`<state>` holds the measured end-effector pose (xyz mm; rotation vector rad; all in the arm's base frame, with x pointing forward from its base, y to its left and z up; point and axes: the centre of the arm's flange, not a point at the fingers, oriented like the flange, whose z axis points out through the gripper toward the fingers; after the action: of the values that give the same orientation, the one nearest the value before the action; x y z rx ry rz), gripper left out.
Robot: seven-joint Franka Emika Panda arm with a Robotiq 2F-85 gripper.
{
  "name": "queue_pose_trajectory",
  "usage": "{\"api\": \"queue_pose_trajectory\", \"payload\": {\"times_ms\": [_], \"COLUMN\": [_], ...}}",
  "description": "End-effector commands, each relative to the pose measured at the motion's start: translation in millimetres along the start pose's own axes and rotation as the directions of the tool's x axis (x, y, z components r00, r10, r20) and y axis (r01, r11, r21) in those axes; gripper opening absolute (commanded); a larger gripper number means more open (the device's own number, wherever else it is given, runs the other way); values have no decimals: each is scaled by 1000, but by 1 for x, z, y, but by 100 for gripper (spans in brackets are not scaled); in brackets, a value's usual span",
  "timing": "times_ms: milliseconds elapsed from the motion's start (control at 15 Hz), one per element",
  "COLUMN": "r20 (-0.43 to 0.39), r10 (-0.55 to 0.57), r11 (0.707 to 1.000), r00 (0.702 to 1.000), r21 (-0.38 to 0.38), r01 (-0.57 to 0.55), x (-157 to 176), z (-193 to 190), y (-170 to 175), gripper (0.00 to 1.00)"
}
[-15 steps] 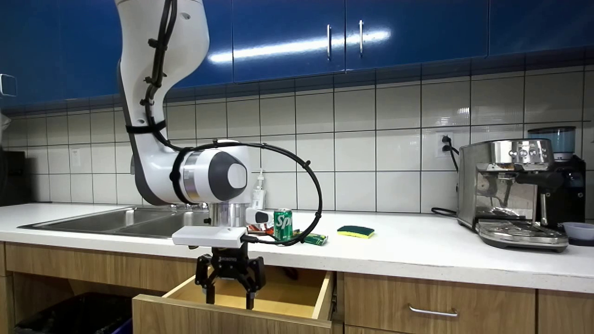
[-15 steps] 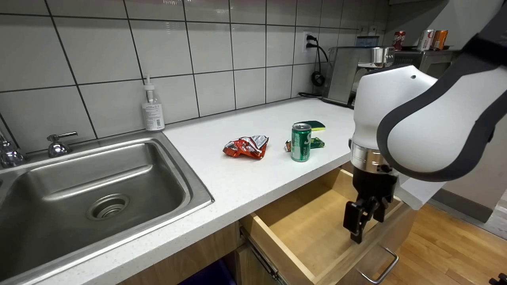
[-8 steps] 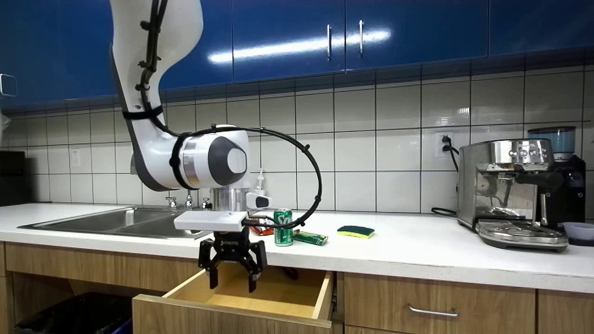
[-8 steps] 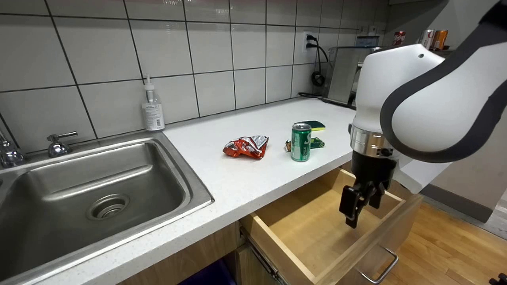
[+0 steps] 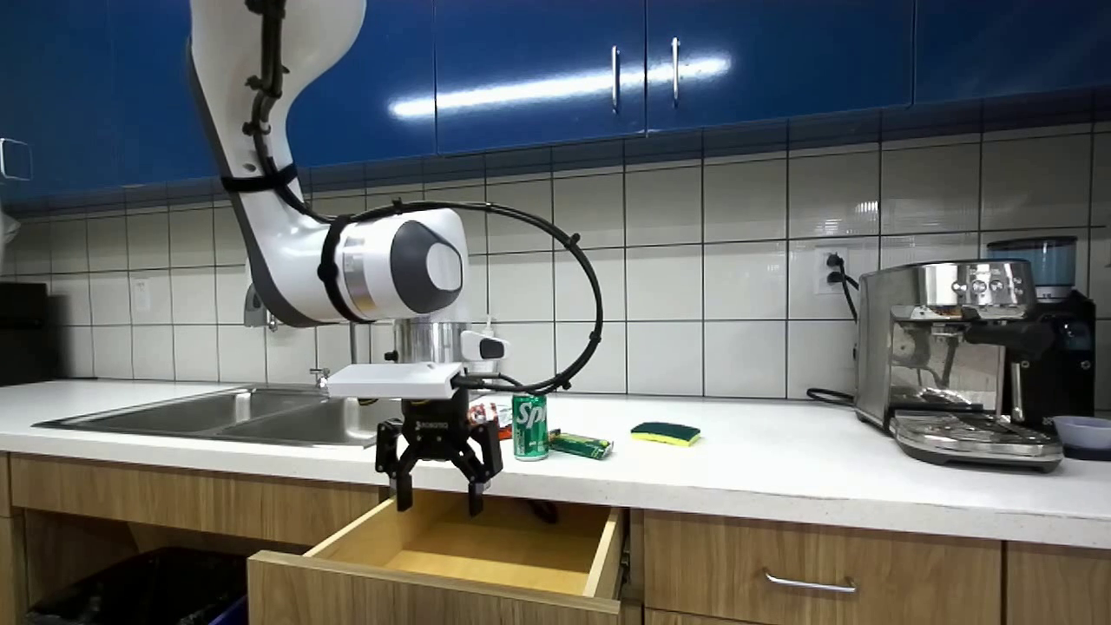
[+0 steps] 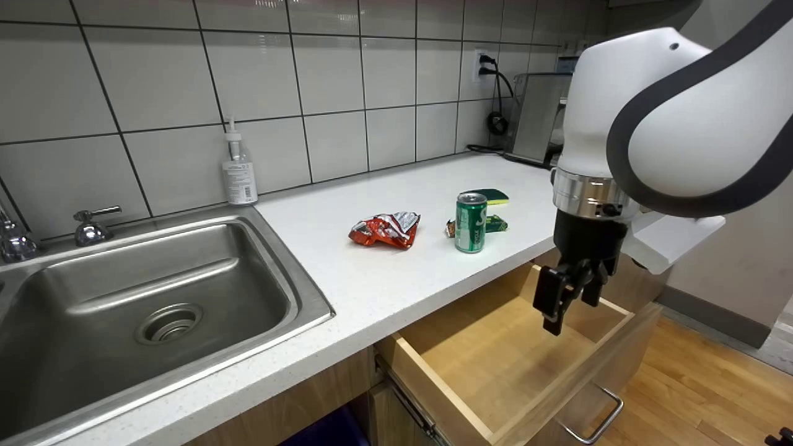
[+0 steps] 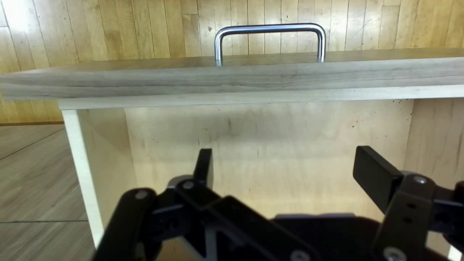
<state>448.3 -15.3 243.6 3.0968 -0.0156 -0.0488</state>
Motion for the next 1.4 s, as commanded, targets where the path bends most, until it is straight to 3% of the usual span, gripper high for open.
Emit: {"api": "queue_pose_trajectory", "payload": {"times_ms": [0,1333], "r20": [-7,-120], "r10": [24,26], "r11": [999,996], "r00": [1000,992], "r21": [-27,-76], "r01": [-24,-35], "x": [-8,24], "z": [-24,-68], "y": [3,19], "gripper": [100,100]}}
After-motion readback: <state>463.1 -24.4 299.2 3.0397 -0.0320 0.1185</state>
